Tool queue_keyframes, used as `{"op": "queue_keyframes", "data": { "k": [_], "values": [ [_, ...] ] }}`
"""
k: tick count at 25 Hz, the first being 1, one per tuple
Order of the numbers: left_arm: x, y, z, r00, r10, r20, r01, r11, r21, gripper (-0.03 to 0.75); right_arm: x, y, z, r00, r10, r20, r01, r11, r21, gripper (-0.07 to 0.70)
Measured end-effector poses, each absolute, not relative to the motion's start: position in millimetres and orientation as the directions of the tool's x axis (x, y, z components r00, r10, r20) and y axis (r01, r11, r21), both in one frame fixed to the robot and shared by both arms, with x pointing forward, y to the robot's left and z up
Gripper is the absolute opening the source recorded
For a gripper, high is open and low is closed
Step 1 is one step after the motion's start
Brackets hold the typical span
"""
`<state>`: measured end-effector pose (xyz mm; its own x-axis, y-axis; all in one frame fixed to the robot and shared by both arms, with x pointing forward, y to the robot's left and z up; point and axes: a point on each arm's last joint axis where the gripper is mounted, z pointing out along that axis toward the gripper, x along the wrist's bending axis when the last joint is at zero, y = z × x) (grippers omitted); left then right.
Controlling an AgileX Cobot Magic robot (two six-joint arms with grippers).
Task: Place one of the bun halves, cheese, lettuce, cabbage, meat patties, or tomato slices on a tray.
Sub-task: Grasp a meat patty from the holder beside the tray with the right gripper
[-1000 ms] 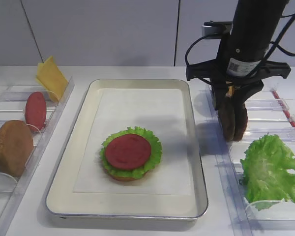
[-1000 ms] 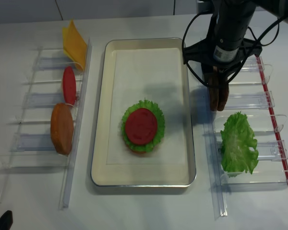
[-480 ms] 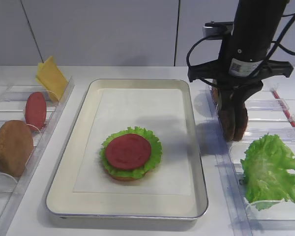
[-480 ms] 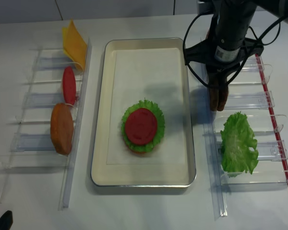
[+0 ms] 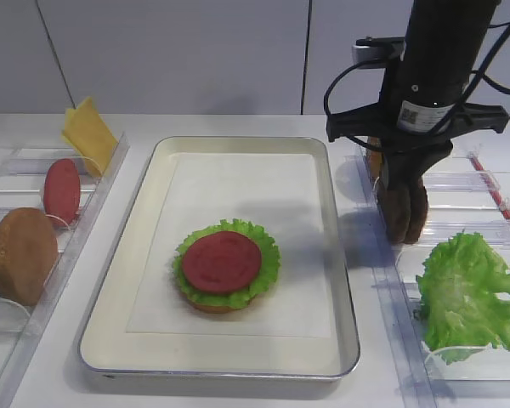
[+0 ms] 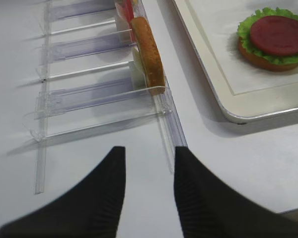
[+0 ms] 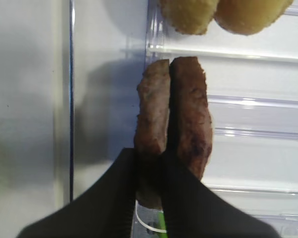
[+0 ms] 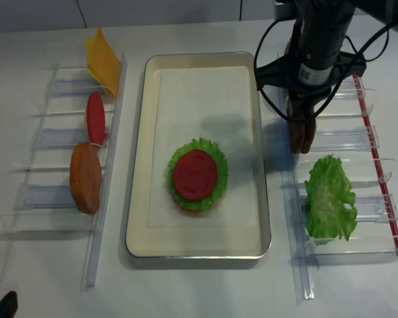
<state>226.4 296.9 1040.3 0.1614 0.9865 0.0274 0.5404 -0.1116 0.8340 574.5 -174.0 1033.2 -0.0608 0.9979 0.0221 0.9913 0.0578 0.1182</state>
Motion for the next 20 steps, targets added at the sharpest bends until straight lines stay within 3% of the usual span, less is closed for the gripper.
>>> {"op": "queue_keyframes", "data": {
  "k": [20],
  "values": [
    [226, 297, 1040, 0.161, 0.987, 0.027, 0.54, -0.112, 0.834, 0.223, 578, -171, 1049, -0.063, 0.997, 0.046, 0.99, 0.056, 0.132, 0.143]
  ]
}}
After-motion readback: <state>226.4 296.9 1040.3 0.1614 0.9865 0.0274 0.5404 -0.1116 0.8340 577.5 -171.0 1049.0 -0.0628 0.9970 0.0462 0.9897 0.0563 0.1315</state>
